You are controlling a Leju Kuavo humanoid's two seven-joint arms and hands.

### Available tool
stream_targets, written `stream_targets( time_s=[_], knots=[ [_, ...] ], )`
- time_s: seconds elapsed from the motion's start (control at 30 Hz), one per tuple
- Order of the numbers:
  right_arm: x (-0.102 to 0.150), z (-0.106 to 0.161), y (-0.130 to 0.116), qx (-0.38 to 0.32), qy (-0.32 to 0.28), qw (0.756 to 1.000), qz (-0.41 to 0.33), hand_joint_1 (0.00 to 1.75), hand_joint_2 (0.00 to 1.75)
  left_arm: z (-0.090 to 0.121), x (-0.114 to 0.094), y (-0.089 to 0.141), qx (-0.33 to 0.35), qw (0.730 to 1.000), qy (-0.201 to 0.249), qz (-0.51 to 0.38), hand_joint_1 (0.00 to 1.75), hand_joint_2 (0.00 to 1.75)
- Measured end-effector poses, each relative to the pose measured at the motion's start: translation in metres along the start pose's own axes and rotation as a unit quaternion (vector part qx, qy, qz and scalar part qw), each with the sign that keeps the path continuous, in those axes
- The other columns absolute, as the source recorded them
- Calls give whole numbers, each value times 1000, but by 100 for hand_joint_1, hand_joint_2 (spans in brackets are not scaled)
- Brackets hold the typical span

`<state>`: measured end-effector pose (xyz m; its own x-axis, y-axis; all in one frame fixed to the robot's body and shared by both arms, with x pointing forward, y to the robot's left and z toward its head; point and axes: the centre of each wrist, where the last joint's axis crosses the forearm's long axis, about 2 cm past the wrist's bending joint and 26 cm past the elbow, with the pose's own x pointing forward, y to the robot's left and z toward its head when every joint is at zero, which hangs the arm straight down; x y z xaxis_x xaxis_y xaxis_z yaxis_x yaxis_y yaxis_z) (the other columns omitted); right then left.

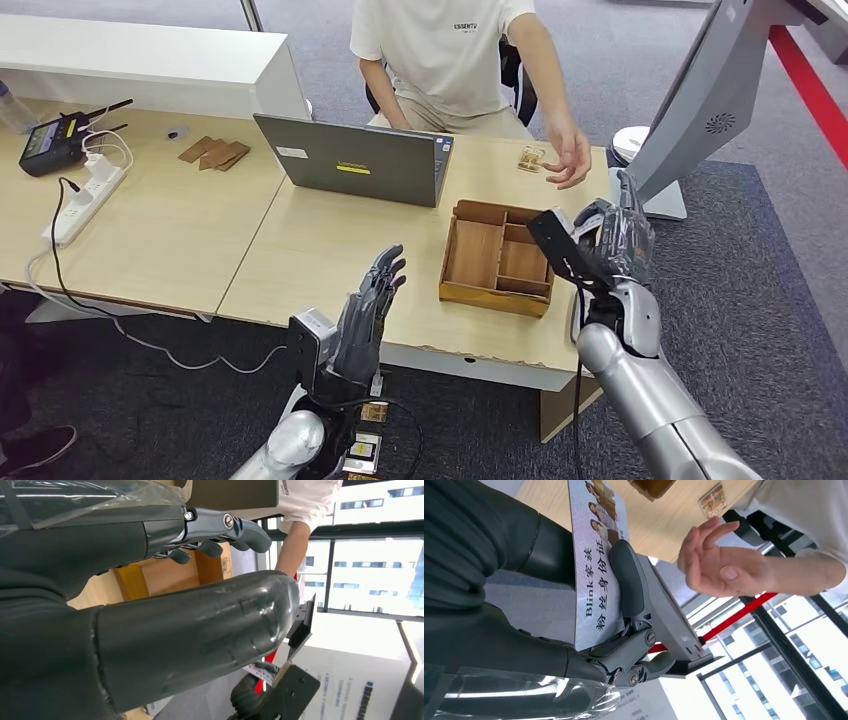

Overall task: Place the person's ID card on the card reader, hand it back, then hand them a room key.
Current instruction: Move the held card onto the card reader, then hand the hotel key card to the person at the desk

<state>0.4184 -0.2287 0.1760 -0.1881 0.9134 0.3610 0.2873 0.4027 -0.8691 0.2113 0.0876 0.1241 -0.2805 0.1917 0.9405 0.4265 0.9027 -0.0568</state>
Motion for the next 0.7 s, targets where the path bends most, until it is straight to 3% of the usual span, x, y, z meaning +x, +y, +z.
stream_targets(
  time_s=[0.4, 0.7],
  knots=[
    [41, -43, -12, 45, -22, 996, 70, 175, 175, -12, 0, -3, -29, 999, -12, 7, 0, 0],
    [39, -45, -5, 74, 12, 992, 106, 175, 175, -16, -2, -4, -44, 999, -12, 9, 0, 0]
  ],
)
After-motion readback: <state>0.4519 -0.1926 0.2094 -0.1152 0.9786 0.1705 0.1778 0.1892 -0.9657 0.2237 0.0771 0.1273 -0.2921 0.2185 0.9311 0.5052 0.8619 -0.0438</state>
